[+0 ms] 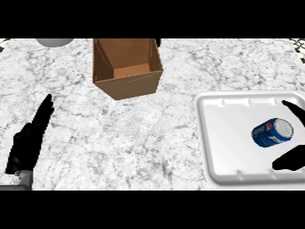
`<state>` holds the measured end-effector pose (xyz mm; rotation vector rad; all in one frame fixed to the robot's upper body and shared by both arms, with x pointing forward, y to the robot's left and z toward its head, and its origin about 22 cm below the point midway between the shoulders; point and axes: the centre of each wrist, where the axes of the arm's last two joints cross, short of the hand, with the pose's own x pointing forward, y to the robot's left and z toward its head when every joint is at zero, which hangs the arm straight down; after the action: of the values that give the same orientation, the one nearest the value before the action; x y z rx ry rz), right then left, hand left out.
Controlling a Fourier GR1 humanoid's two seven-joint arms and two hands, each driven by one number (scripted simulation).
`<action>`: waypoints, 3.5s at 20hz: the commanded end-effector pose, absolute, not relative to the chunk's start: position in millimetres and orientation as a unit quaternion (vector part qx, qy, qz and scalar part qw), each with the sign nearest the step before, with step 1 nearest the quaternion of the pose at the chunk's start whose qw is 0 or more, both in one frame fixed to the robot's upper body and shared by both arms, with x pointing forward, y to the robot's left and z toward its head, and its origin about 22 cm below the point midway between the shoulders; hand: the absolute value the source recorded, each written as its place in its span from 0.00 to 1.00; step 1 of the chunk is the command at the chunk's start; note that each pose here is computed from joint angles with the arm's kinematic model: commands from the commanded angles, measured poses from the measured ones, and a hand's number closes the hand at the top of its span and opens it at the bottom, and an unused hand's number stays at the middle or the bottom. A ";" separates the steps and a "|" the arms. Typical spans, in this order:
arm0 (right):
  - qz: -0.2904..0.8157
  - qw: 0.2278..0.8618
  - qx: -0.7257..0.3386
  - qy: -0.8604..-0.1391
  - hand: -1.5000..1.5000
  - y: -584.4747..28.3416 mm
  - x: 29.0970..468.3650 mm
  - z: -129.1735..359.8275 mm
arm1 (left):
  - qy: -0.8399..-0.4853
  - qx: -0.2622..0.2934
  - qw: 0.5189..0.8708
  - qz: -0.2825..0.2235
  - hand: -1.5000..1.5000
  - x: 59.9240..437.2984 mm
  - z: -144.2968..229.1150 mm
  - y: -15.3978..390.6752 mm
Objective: Pick the can from the tray and place it in the cardboard box
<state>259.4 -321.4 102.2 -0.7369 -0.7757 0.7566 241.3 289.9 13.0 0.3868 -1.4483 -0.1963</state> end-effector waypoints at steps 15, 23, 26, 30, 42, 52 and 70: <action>0.351 0.796 -0.340 -0.358 0.00 -324.5 266.8 69.4 | -0.653 0.168 0.732 -0.094 0.50 246.6 8.9 301.8; 0.371 0.792 -0.337 -0.347 0.00 -311.1 272.1 43.3 | -0.654 0.170 0.732 -0.091 0.50 253.3 8.4 280.8; 0.367 0.800 -0.322 -0.348 0.00 -316.5 266.7 41.0 | -0.660 0.175 0.725 -0.090 0.50 260.0 15.9 285.6; 0.356 0.799 -0.318 -0.366 1.00 -313.9 275.2 33.6 | -0.655 0.177 0.729 -0.088 0.50 247.9 17.4 277.1; 0.543 0.570 -0.356 -0.505 1.00 -268.1 329.1 99.7 | -0.680 0.130 0.708 -0.139 0.50 257.7 20.8 260.2; 0.638 0.366 -0.280 -0.617 1.00 -264.0 377.8 170.4 | -0.695 0.097 0.695 -0.160 0.50 268.2 25.8 238.6; 0.518 0.269 0.086 -0.807 1.00 -238.0 453.0 229.2 | -0.682 0.127 0.707 -0.140 0.50 273.6 20.2 244.6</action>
<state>440.5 -254.3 216.0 -0.0544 -2.1212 1.3890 274.1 246.5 26.0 0.2733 -1.5319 -0.3227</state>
